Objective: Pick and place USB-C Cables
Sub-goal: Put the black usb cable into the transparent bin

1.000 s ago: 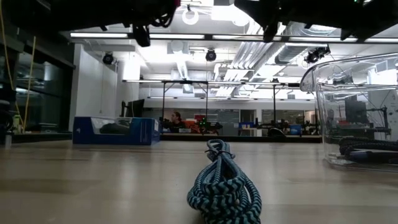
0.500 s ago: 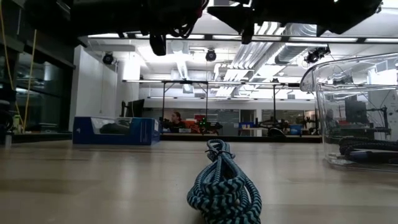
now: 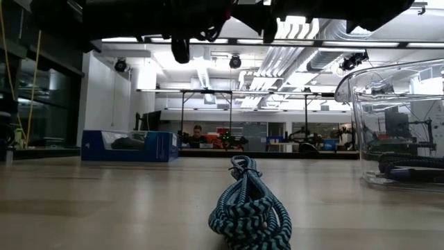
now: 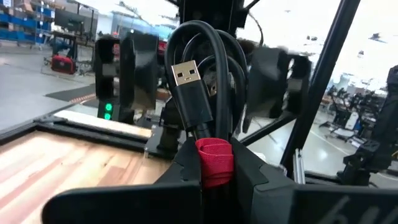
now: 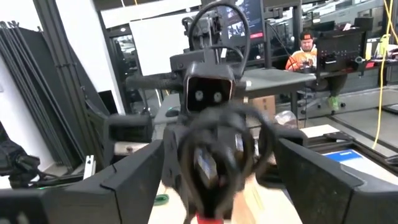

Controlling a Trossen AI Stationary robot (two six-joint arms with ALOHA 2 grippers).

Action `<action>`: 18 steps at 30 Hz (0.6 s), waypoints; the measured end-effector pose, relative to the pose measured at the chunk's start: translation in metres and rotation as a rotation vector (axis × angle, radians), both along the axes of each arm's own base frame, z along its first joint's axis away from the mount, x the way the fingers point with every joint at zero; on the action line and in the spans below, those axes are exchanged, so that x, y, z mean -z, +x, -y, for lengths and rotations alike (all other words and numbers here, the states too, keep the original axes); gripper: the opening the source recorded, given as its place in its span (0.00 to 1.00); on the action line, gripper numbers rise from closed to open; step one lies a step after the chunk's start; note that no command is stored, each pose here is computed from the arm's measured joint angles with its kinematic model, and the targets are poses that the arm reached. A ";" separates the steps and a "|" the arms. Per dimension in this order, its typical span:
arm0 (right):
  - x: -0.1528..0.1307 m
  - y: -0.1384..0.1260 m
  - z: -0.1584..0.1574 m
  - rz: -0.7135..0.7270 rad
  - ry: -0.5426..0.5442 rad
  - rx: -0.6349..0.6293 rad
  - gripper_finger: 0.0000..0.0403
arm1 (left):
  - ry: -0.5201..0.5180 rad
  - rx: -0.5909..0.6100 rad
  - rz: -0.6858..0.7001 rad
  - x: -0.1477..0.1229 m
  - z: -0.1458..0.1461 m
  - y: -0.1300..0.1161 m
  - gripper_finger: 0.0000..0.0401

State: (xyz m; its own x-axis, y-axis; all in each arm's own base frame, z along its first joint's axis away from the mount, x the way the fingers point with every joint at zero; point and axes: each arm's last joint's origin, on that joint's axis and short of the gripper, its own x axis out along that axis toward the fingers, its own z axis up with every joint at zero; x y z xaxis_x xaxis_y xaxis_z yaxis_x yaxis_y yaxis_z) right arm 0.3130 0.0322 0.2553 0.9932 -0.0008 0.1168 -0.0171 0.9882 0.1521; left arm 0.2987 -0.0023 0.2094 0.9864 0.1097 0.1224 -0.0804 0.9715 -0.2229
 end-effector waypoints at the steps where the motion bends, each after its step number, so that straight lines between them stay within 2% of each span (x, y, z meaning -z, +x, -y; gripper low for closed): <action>1: 0.000 0.001 -0.001 0.002 0.000 -0.001 0.74 | 0.000 -0.002 -0.002 0.001 0.001 0.003 0.03; 7: -0.003 0.003 -0.004 -0.004 -0.007 -0.007 0.74 | 0.002 0.000 -0.003 0.002 0.003 0.022 0.03; 18: -0.002 0.003 -0.004 -0.010 -0.018 -0.005 0.74 | 0.015 -0.052 0.047 0.000 0.010 0.022 0.03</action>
